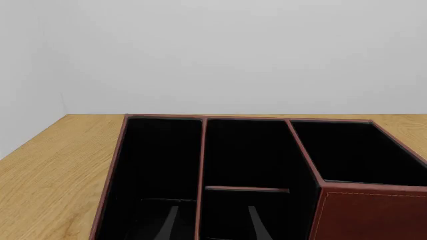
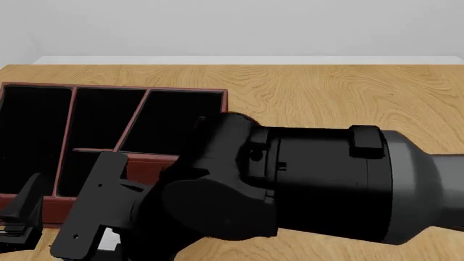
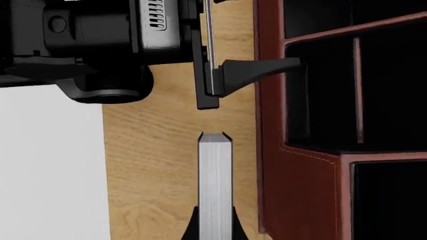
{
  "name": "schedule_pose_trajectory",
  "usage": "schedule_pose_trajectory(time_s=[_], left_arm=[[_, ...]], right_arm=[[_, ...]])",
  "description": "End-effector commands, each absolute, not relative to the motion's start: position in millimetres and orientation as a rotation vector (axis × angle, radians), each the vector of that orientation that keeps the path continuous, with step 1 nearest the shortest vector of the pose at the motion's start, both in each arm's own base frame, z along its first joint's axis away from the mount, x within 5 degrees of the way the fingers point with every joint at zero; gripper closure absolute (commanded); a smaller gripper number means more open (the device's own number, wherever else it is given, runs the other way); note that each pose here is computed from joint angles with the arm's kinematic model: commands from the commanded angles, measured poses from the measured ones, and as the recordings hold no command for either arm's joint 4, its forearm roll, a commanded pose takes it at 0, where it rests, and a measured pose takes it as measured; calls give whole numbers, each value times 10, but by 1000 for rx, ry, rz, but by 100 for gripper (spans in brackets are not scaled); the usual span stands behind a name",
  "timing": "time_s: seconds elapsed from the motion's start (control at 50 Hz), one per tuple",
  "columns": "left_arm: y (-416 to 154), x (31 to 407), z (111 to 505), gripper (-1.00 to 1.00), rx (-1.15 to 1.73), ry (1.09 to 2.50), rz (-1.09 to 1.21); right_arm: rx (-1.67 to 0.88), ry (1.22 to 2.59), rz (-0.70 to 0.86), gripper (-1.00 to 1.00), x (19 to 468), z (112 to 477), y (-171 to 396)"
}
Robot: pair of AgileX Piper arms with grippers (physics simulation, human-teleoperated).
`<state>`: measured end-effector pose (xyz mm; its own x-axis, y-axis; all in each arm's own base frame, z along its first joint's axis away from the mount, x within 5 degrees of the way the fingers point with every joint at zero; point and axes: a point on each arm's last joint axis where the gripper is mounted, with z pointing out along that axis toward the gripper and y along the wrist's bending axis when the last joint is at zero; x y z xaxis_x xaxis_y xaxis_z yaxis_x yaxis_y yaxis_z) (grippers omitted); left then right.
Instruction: Pick up the book and place it in the front compartment of the caddy.
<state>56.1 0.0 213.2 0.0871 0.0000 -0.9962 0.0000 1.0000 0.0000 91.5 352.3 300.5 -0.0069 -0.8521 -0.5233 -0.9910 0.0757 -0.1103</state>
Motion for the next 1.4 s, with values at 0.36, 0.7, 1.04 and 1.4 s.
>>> schedule_pose_trajectory(time_s=[0.36,0.7,1.04,1.4], left_arm=[[0,561,2132,-100,0,1484,0],[0,561,2132,-100,0,1484,0],[0,561,2132,-100,0,1484,0],[0,561,2132,-100,0,1484,0]], right_arm=[[-1767,1832,428,100,886,3580,3074],[-1756,1786,443,100,849,3805,2948],[-1715,1715,481,100,810,4250,2874],[-1581,1418,507,100,837,5221,2607]])
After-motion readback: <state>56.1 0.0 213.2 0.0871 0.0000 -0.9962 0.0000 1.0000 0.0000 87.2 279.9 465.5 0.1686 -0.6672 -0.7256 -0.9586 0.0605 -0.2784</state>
